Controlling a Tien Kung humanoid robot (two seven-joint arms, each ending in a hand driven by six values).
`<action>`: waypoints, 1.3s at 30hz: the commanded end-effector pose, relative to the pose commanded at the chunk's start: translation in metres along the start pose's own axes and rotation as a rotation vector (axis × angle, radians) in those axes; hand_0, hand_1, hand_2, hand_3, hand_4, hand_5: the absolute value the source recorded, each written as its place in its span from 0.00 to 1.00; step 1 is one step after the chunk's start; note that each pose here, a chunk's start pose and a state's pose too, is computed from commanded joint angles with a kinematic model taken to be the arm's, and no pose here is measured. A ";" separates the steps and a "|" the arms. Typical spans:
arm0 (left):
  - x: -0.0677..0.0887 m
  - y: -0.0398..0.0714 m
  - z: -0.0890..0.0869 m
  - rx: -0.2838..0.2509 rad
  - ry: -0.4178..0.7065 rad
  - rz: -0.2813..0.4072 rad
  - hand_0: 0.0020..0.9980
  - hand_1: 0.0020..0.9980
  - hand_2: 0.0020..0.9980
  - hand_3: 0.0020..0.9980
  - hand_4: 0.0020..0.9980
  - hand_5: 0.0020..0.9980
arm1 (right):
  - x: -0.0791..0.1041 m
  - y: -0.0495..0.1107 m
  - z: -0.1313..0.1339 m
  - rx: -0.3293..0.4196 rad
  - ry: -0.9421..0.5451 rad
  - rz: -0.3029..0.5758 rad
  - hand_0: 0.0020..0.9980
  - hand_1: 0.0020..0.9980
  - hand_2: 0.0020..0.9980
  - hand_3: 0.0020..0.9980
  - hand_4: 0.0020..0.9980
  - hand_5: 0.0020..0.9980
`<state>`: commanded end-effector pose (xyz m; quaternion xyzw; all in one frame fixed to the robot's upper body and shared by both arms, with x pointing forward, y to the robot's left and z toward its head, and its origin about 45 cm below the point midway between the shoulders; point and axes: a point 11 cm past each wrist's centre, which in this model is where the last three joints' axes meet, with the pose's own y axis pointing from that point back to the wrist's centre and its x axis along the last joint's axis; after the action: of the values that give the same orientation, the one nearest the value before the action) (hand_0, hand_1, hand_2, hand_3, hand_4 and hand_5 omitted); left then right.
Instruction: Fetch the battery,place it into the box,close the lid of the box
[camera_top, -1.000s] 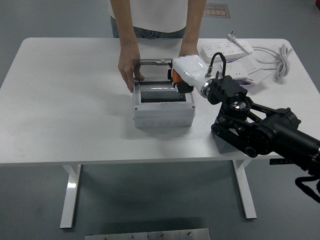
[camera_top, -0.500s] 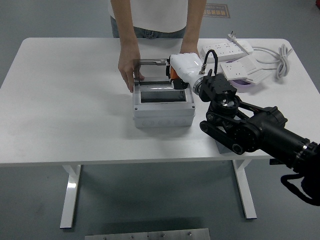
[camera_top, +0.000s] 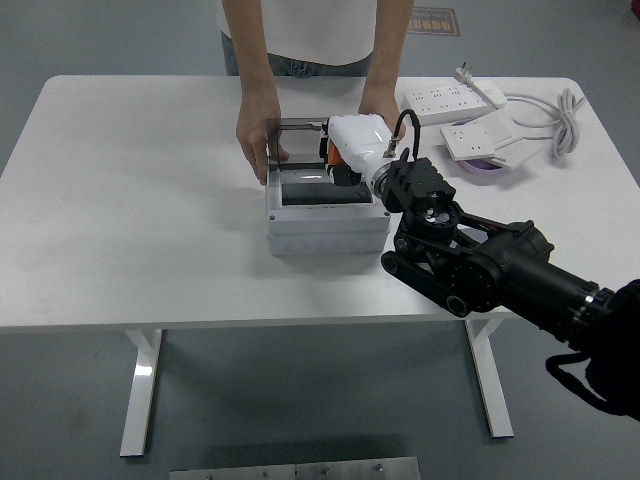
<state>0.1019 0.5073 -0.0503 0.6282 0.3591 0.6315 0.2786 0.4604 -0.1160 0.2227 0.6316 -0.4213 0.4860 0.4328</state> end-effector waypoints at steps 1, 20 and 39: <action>0.000 0.000 0.000 0.000 0.000 0.000 0.42 0.65 0.66 0.65 0.82 0.91 | -0.001 0.000 -0.001 0.002 -0.001 -0.001 0.08 0.23 0.28 0.30 0.00 0.00; 0.003 0.000 0.002 -0.002 -0.015 -0.001 0.42 0.65 0.66 0.65 0.82 0.91 | -0.032 -0.001 0.012 -0.062 -0.007 -0.021 0.07 0.23 0.28 0.30 0.01 0.00; 0.005 0.000 0.003 -0.002 -0.026 0.003 0.42 0.65 0.66 0.65 0.82 0.91 | -0.051 0.004 0.018 -0.086 -0.024 -0.045 0.08 0.24 0.28 0.30 0.01 0.00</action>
<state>0.1041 0.5114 -0.0474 0.6367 0.3537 0.6241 0.2829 0.4521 -0.1290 0.1709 0.6275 -0.4325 0.4500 0.4655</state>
